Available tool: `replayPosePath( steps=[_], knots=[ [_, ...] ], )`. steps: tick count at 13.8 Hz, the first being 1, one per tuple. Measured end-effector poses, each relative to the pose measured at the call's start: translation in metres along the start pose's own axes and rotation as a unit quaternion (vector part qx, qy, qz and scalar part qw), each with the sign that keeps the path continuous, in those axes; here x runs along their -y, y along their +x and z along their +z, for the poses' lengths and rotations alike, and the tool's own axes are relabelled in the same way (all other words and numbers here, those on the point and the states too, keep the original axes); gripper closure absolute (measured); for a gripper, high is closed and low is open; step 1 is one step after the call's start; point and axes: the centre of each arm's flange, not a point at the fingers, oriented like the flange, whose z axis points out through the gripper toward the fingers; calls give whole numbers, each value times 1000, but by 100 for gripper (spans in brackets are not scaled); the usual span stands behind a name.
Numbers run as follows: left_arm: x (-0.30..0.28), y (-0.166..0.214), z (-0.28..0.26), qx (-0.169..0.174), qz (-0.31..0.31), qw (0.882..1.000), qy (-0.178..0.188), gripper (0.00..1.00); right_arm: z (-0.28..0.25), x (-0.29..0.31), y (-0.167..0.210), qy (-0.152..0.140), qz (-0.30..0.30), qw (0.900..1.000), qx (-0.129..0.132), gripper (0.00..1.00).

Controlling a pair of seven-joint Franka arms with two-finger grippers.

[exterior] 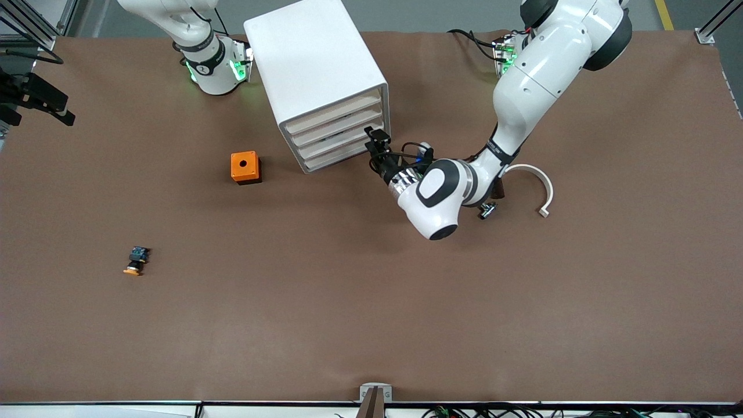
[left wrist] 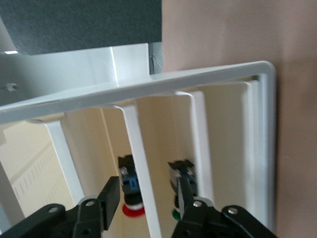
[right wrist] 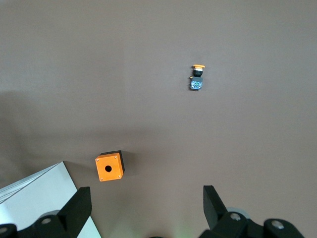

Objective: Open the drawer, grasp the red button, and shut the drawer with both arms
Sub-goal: 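Bring the left gripper to the drawer handle of the cabinet, then close the left gripper on the drawer handle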

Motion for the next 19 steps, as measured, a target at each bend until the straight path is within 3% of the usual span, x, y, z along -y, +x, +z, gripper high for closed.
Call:
replayPosePath(
  steps=[4, 13, 19],
  knots=[
    [-2, 1, 24, -20, -5, 1000, 11, 48, 0, 0, 0, 0, 0, 1000, 0, 0],
    [-3, 10, 66, -49, -17, 998, 40, 70, 0, 0, 0, 0, 0, 1000, 0, 0],
    [-3, 10, 67, -50, -17, 998, 41, 85, 0, 0, 0, 0, -1, 1000, 0, 0]
  ],
)
